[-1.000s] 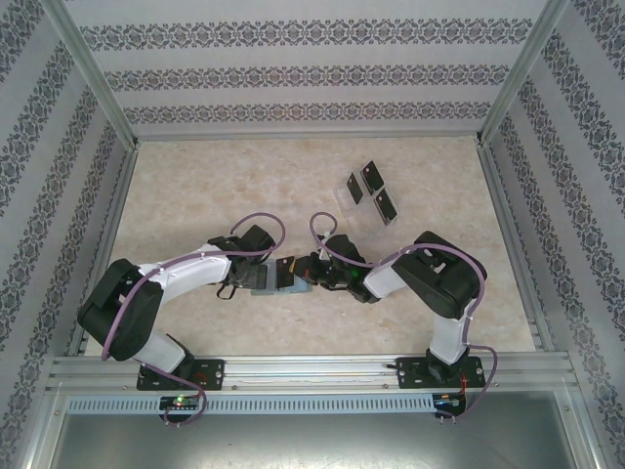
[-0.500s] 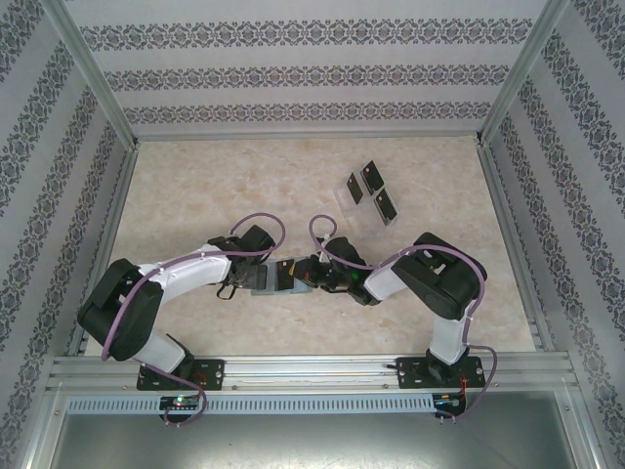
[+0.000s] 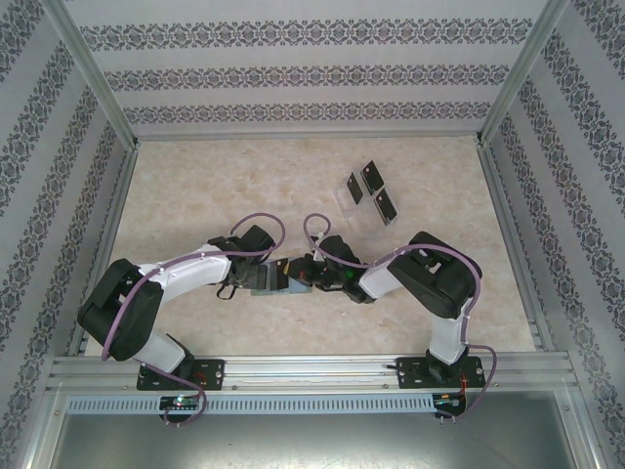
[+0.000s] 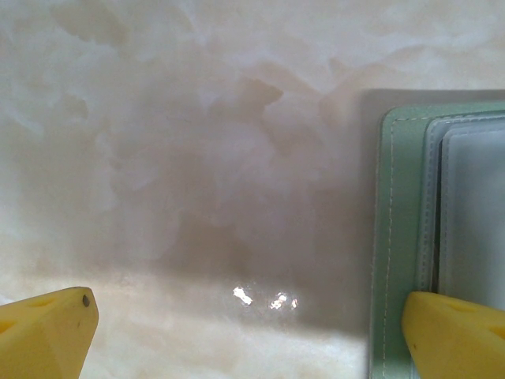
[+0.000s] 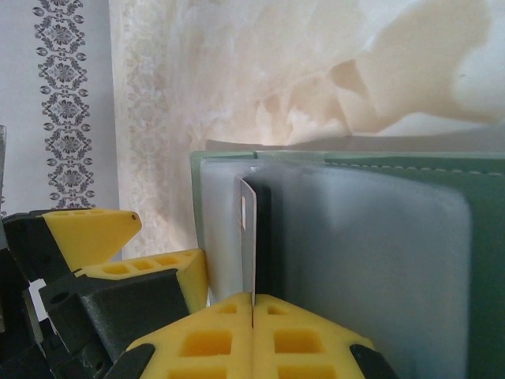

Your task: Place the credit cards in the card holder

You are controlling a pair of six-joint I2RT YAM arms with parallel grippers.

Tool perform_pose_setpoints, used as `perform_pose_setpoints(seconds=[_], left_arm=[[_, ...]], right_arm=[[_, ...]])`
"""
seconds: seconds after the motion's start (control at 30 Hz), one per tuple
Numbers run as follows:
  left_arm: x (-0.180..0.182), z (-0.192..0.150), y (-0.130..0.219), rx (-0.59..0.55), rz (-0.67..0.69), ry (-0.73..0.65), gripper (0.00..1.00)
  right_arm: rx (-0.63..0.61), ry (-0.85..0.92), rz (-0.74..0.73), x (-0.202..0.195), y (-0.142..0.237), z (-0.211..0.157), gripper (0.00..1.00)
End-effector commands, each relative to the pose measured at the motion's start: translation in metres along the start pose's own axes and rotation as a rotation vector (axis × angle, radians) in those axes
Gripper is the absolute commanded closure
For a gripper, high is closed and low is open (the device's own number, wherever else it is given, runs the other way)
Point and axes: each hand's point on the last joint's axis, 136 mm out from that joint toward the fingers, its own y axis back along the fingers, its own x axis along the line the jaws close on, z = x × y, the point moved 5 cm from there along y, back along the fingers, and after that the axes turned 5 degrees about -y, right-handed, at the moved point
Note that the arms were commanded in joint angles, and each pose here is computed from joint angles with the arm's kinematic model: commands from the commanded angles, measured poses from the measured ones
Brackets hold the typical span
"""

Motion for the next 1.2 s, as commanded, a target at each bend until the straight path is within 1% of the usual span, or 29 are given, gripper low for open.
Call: perform_pose_setpoints(seconds=[0.0, 0.17, 0.2, 0.27, 0.3, 0.37, 0.5, 0.67, 0.73, 0.87, 0.93, 1.0, 1.1, 1.17], left_arm=[[0.003, -0.006, -0.005, 0.028, 0.002, 0.017, 0.0], [0.001, -0.004, -0.003, 0.024, -0.009, 0.02, 0.0], [0.001, -0.004, -0.003, 0.024, -0.012, 0.02, 0.0], [0.0, -0.003, -0.002, 0.021, -0.023, 0.028, 0.0], [-0.001, -0.002, -0.001, 0.017, -0.03, 0.033, 0.0], [-0.002, -0.001, 0.001, 0.012, -0.043, 0.046, 0.0], [0.0, 0.004, 0.005, -0.001, -0.084, 0.095, 0.0], [0.01, 0.01, 0.011, -0.018, -0.133, 0.159, 0.0], [0.013, 0.013, 0.016, -0.028, -0.137, 0.165, 0.0], [0.01, 0.02, 0.026, -0.051, -0.178, 0.156, 0.0], [0.007, 0.025, 0.031, -0.063, -0.209, 0.152, 0.0], [0.001, 0.03, 0.036, -0.069, -0.239, 0.145, 0.0], [-0.008, 0.036, 0.041, -0.081, -0.264, 0.124, 0.0], [-0.016, 0.039, 0.043, -0.08, -0.274, 0.107, 0.0]], right_arm=[[0.027, -0.018, -0.041, -0.007, -0.009, -0.007, 1.0], [0.042, -0.023, -0.072, -0.012, -0.011, -0.012, 1.0], [0.041, -0.023, -0.076, -0.012, -0.01, -0.012, 0.95], [0.038, -0.013, -0.094, -0.011, -0.006, -0.012, 0.8], [0.036, -0.005, -0.104, -0.009, -0.005, -0.012, 0.75], [0.035, 0.014, -0.123, -0.003, 0.0, -0.011, 0.67], [0.033, 0.072, -0.182, 0.008, 0.008, -0.008, 0.56], [0.058, 0.114, -0.265, 0.012, 0.011, -0.007, 0.5], [0.061, 0.136, -0.289, 0.014, 0.012, -0.008, 0.49], [0.03, 0.166, -0.312, 0.02, 0.021, -0.005, 0.47], [0.014, 0.185, -0.342, 0.022, 0.028, -0.004, 0.49], [0.007, 0.2, -0.378, 0.02, 0.035, -0.002, 0.61], [-0.001, 0.218, -0.435, 0.015, 0.044, -0.003, 0.84], [-0.009, 0.225, -0.456, 0.011, 0.048, -0.003, 0.94]])
